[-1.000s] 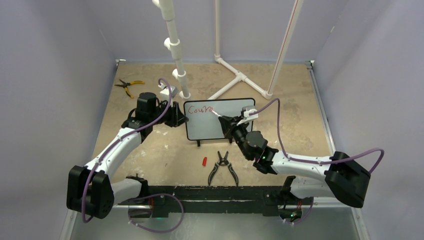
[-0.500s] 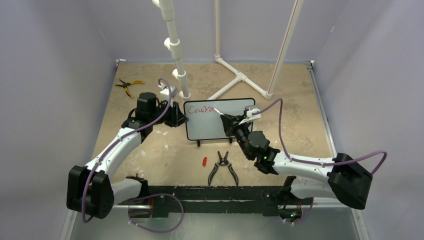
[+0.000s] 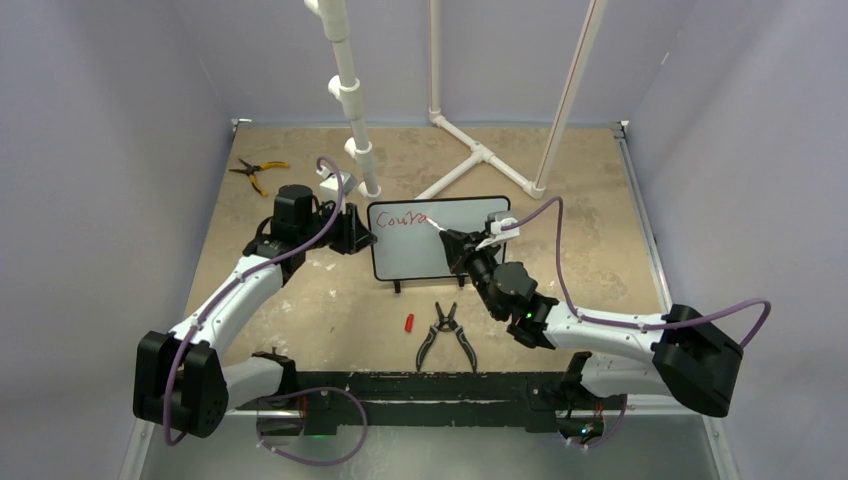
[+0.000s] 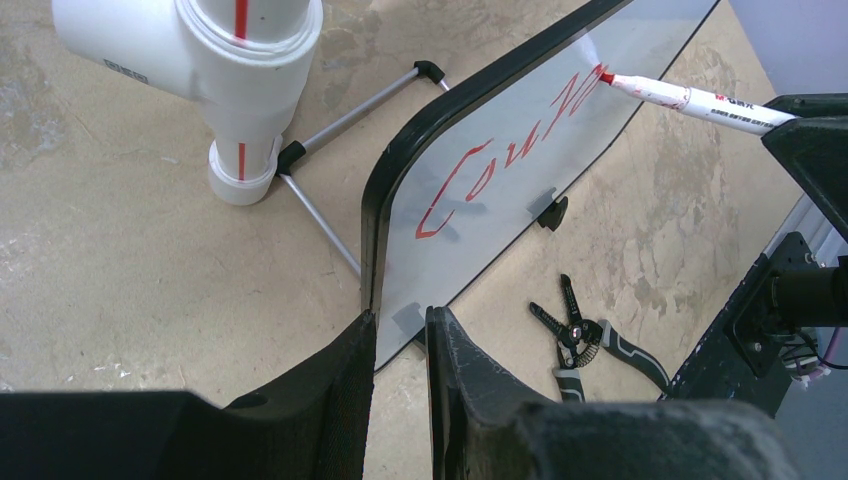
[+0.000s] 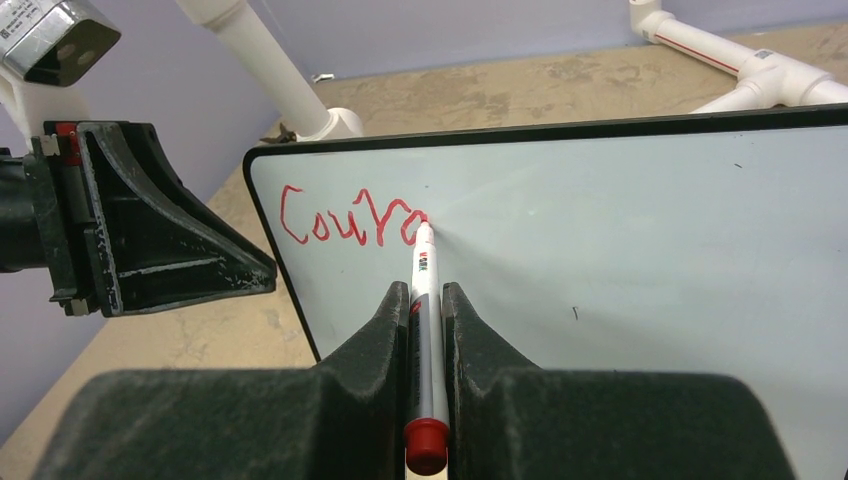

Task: Write a sentence on the whiteboard

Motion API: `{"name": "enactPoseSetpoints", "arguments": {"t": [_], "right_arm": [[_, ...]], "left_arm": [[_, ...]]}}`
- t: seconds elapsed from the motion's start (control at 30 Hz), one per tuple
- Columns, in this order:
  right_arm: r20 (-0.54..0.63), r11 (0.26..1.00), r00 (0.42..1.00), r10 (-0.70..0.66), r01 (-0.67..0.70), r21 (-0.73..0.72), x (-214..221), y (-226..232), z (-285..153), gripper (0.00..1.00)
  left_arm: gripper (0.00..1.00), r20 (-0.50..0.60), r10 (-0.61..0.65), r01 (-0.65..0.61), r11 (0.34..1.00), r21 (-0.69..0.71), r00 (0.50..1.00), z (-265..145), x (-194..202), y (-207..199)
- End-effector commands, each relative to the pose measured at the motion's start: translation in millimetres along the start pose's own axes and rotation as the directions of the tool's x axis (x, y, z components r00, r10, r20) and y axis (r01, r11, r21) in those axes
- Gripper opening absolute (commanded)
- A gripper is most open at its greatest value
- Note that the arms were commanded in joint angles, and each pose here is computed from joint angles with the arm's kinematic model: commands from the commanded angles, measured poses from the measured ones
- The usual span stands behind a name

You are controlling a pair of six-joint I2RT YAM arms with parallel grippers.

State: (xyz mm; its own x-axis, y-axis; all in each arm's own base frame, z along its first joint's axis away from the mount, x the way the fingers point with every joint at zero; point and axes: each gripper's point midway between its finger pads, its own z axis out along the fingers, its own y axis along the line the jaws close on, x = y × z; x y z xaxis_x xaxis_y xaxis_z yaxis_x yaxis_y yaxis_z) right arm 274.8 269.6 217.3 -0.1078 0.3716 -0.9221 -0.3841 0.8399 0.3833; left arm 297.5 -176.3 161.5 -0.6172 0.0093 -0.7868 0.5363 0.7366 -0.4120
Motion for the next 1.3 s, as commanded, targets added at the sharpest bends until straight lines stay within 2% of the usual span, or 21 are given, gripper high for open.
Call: {"name": "enactPoseSetpoints", "arguments": {"t": [0.0,0.43,0.87,1.27], "right_arm": [[0.003,1.000,1.000,0.013,-0.013,0.021,1,-5,0,0.00],[-0.023,0.999,1.000,0.009,-0.008,0.037,9,-11,-5,0.00],[0.062,0.999,0.997,0.035,-0.037,0.036,-24,-9,-9,0.00],[0.060,0.999,0.998,0.019,-0.022,0.042,-20,-8,-3,0.00]], "left_arm": [[0.24,0.018,0.022,-0.022,1.000,-0.006,1.000,-2,-5,2],[0.24,0.017,0.022,-0.022,1.000,-0.007,1.000,-1,-5,3],[0.24,0.017,0.022,-0.022,1.000,-0.008,1.000,-1,-5,3],[0.24,0.015,0.021,-0.021,1.000,-0.007,1.000,-1,-4,3]]}}
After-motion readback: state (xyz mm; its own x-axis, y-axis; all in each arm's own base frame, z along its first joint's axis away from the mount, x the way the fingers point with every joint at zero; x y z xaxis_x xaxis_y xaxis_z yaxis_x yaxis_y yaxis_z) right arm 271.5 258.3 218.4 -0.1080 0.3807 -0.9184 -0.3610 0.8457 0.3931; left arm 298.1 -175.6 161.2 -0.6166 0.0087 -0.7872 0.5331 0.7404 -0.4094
